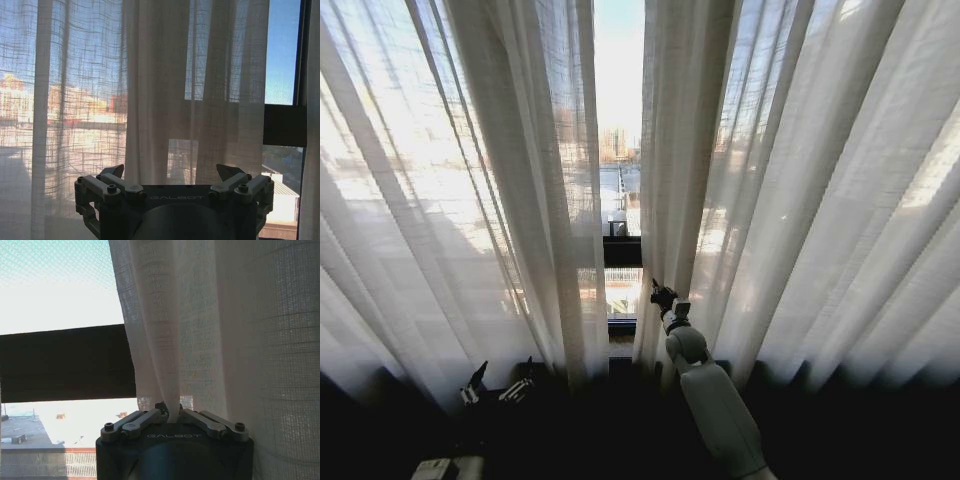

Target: Open the curtains by pulling them apart, changing their state from closed to fully open.

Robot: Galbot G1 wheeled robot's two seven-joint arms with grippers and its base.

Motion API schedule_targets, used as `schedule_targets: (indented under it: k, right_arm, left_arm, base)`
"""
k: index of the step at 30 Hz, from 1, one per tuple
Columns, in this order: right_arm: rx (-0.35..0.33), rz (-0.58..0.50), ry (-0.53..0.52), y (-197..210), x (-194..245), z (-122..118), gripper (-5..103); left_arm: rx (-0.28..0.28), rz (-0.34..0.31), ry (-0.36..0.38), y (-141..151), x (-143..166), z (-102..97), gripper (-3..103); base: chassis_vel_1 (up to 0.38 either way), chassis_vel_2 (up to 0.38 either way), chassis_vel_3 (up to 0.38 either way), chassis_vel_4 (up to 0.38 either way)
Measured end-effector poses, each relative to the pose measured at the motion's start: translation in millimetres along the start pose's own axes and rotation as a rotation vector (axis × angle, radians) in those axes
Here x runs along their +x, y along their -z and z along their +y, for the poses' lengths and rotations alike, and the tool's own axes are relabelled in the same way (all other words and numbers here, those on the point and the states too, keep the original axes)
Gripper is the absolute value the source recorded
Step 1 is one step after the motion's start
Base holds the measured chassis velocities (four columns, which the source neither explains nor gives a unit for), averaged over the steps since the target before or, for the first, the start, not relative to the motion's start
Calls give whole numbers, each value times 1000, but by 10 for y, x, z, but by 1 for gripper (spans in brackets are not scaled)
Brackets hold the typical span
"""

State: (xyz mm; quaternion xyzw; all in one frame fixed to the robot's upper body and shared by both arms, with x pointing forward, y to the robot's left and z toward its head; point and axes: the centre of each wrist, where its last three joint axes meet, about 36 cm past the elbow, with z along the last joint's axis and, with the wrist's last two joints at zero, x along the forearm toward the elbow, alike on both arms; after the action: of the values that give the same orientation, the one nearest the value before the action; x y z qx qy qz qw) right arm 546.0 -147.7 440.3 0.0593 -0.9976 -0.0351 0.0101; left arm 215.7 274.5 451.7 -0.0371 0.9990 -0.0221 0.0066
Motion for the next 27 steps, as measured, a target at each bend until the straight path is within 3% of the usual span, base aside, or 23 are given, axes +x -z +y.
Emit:
schedule_targets:
  k: [27]
  right_arm:
    - [3,14,-13,84,123,-122,0]
  left_arm:
    - [4,-1,-12,-12,-8,-38,100]
  base:
    - [-23,-23,24,23]
